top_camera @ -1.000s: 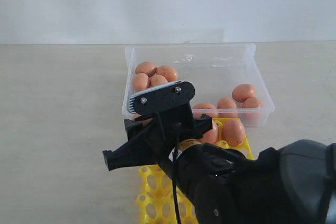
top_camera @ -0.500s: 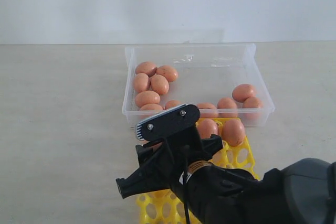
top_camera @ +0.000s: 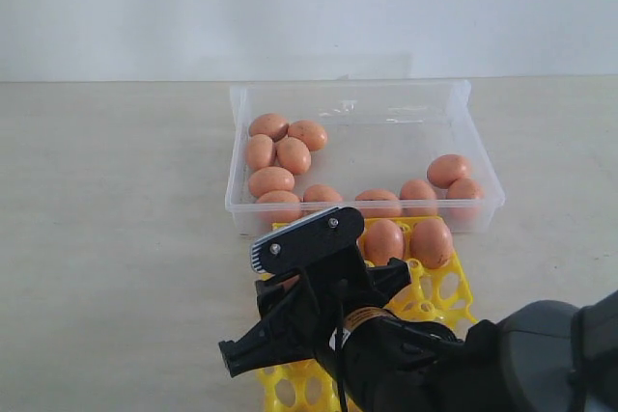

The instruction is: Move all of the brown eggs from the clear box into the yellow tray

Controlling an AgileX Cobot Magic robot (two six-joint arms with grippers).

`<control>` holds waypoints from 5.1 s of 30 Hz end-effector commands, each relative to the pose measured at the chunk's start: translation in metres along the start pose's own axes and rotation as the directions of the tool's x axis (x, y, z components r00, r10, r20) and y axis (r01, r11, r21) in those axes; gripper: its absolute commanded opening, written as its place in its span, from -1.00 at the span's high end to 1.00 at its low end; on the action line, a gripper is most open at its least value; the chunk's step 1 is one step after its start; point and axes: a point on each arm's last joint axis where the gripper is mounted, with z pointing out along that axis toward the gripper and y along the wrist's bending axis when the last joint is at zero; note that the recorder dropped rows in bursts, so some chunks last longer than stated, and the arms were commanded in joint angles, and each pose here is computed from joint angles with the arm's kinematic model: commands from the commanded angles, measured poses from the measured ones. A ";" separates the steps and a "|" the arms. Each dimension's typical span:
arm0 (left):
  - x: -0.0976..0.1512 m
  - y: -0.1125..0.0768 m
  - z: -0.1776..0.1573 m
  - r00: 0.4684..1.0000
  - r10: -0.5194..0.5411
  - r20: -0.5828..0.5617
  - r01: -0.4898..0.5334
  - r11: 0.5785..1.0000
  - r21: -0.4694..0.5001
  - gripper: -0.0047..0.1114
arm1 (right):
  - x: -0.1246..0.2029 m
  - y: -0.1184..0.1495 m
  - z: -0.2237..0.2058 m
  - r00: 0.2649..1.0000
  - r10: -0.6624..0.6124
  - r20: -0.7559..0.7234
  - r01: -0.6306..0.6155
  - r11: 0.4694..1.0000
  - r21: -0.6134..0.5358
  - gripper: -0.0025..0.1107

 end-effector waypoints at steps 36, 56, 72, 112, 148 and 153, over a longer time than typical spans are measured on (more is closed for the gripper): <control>0.000 0.000 0.000 1.000 0.008 0.011 -0.008 1.000 0.001 0.85 | -0.082 -0.007 -0.049 0.945 -0.211 0.250 0.201 0.977 0.066 0.96; 0.000 0.000 0.000 1.000 0.008 0.011 -0.008 1.000 0.001 0.85 | -0.184 -0.150 0.105 0.979 0.014 -0.201 -0.067 0.964 -0.258 0.50; 0.000 0.000 0.000 1.000 0.008 0.011 -0.008 1.000 0.001 0.85 | -0.120 -0.158 0.168 0.939 0.111 -0.324 -0.171 0.972 -0.161 -0.04; 0.000 0.000 0.000 1.000 0.008 0.011 -0.008 1.000 0.001 0.85 | -0.106 -0.157 0.189 0.841 -0.518 -0.154 0.441 0.824 -0.356 -0.04; 0.000 0.000 0.000 1.000 0.008 0.011 -0.008 1.000 0.001 0.85 | -0.140 -0.146 0.174 0.980 -0.158 -0.123 0.102 0.924 -0.368 0.96; 0.000 0.000 0.000 1.000 0.008 0.011 -0.008 1.000 0.001 0.85 | -0.136 -0.149 0.174 0.970 -0.170 -0.174 0.103 0.935 -0.339 0.56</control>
